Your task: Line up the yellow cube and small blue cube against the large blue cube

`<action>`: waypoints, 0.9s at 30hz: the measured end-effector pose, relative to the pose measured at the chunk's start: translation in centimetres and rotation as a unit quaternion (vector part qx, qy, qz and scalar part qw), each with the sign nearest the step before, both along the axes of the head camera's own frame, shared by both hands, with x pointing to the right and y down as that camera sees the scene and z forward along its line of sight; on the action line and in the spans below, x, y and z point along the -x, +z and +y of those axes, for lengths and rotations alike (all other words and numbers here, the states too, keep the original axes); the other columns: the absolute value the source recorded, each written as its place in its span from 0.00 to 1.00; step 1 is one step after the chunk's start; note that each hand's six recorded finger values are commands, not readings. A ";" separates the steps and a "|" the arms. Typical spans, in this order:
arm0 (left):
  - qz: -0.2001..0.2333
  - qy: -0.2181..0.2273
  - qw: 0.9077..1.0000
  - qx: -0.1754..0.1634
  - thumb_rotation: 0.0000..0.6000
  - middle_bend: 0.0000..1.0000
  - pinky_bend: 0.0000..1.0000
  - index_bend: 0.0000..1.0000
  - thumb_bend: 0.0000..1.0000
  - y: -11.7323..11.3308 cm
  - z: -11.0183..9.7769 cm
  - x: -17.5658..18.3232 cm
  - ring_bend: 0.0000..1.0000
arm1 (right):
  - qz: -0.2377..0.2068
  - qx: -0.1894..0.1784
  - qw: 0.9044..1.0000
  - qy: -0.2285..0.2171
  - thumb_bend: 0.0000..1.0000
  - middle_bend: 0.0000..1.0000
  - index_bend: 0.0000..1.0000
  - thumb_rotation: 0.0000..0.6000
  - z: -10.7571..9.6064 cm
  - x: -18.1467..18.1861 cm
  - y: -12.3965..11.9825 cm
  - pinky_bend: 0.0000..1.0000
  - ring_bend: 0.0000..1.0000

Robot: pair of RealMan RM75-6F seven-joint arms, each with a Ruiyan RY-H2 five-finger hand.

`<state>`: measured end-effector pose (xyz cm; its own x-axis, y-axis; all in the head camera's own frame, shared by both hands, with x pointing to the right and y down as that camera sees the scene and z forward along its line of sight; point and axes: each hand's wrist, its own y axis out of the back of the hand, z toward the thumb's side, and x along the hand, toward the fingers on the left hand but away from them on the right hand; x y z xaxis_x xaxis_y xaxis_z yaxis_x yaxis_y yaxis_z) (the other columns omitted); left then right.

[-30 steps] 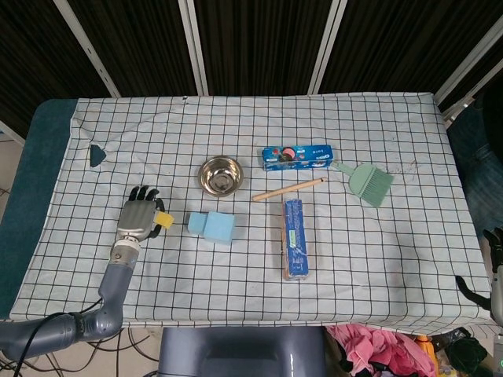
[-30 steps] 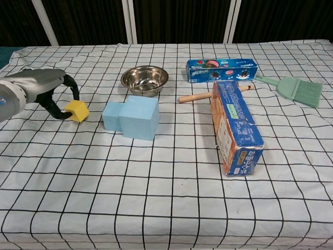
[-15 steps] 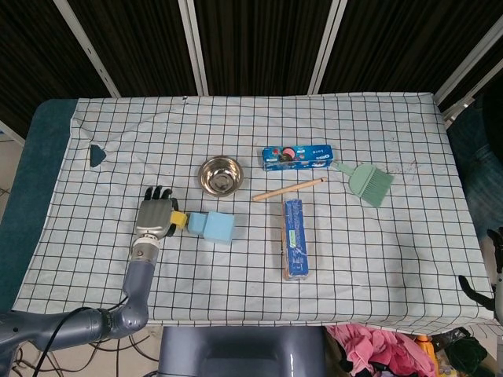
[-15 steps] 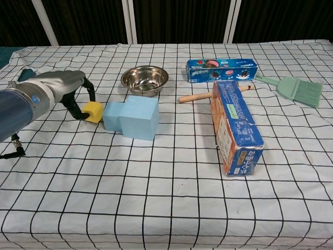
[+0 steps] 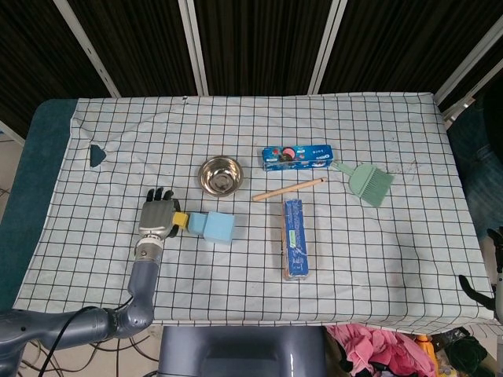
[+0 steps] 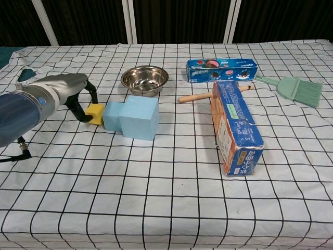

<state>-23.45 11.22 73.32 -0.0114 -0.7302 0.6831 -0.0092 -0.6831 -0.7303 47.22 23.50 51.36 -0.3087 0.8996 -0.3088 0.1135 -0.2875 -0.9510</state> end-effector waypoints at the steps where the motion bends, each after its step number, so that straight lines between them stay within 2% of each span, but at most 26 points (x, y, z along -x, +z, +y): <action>1: 0.000 0.000 1.000 0.000 1.00 0.15 0.00 0.45 0.33 0.0 0.0 -0.1 0.00 | 0.000 0.000 1.000 0.000 0.18 0.05 0.10 1.00 0.0 0.0 0.0 0.12 0.20; 16: 0.000 0.006 1.000 0.002 1.00 0.14 0.00 0.44 0.33 0.2 0.2 -1.4 0.00 | -0.003 0.000 1.000 0.002 0.18 0.05 0.10 1.00 -0.1 -0.2 0.0 0.12 0.20; 27: -0.001 0.014 1.000 0.002 1.00 0.14 0.00 0.33 0.25 0.2 0.3 -1.6 0.00 | -0.003 0.000 1.000 0.002 0.18 0.05 0.10 1.00 -0.1 -0.1 0.0 0.12 0.20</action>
<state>-21.83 11.48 73.55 0.0072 -0.7273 0.6863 0.0120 -0.6862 -0.7273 47.31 23.44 51.33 -0.3093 0.8990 -0.3101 0.1210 -0.2863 -0.9505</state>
